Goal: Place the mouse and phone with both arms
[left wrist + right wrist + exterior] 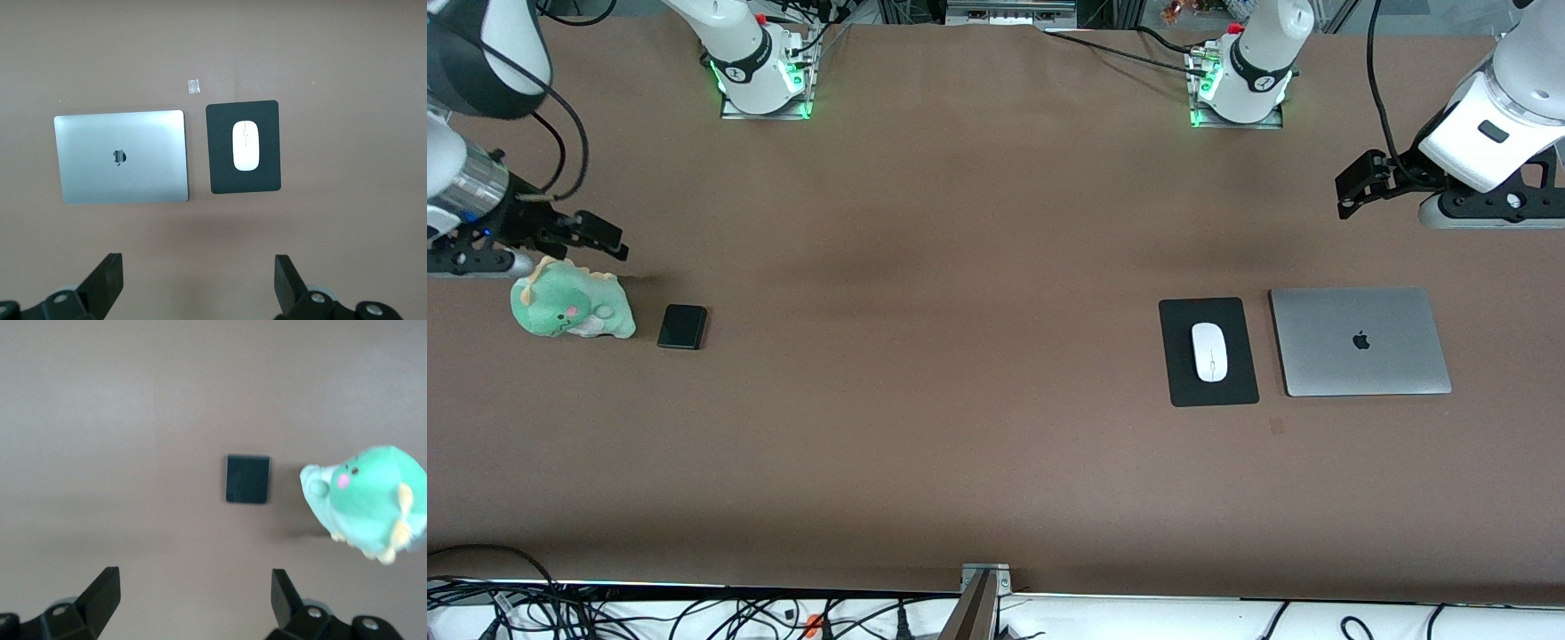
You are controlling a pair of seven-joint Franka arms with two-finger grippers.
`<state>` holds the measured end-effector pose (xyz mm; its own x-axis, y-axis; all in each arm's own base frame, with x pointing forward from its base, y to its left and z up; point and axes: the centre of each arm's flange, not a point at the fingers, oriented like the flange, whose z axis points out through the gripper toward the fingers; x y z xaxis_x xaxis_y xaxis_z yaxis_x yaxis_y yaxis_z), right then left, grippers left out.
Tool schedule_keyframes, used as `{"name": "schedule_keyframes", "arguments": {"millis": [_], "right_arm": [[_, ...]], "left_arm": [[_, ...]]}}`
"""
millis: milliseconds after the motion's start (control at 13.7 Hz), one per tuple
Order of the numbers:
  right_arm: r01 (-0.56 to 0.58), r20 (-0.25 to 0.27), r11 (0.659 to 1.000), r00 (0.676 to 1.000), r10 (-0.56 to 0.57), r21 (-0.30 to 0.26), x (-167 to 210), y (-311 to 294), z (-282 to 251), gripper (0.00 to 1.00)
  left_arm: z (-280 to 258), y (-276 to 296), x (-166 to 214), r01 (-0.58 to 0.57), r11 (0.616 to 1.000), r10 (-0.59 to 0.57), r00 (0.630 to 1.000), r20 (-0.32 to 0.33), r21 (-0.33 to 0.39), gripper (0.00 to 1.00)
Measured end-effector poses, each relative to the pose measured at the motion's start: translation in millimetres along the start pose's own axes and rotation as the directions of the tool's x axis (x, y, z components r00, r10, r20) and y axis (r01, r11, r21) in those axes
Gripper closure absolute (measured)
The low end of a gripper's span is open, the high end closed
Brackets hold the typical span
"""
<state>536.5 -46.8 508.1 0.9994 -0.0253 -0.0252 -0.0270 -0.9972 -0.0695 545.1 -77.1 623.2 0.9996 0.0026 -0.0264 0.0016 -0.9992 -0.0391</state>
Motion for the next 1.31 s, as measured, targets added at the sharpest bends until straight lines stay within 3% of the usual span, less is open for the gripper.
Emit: {"name": "schedule_keyframes", "arguments": {"millis": [218, 510, 1310], "right_arm": [[-0.006, 0.021, 1.0, 1.0, 0.007, -0.012, -12.7, 1.8, -64.1, 0.0], [-0.024, 0.066, 0.998, 0.997, 0.028, -0.056, -24.2, -5.7, -108.4, 0.0], [-0.042, 0.115, 0.996, 0.992, 0.05, -0.076, -22.2, -22.1, -102.8, 0.0]], "left_arm": [[0.0, 0.0, 0.0, 0.0, 1.0, 0.0, 1.0, 0.0, 0.0, 0.0], [0.0, 0.0, 0.0, 0.0, 1.0, 0.0, 1.0, 0.0, 0.0, 0.0], [0.0, 0.0, 0.0, 0.0, 1.0, 0.0, 1.0, 0.0, 0.0, 0.0]]}}
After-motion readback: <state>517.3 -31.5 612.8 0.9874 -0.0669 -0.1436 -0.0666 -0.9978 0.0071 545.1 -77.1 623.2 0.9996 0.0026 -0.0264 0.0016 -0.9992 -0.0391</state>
